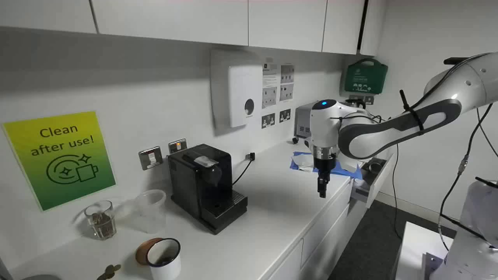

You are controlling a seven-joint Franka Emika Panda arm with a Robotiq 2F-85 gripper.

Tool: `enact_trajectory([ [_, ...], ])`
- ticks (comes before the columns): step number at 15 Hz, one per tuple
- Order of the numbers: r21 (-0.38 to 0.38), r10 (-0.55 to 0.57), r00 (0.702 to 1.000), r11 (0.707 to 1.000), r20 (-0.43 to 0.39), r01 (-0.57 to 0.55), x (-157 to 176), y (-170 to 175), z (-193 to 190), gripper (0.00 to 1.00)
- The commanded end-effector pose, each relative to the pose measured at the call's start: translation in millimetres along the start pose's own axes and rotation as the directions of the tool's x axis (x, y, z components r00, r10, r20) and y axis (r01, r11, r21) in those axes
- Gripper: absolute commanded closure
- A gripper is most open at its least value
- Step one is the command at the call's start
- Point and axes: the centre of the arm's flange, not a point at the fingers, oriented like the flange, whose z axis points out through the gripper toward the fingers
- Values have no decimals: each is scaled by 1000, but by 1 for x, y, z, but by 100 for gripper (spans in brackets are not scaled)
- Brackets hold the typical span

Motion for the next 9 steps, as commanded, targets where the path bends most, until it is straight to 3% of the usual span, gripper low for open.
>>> enact_trajectory([
  [1,0,0,1000,1000,1,0,0,0,0,0],
  [9,0,0,1000,1000,1,0,0,0,0,0],
])
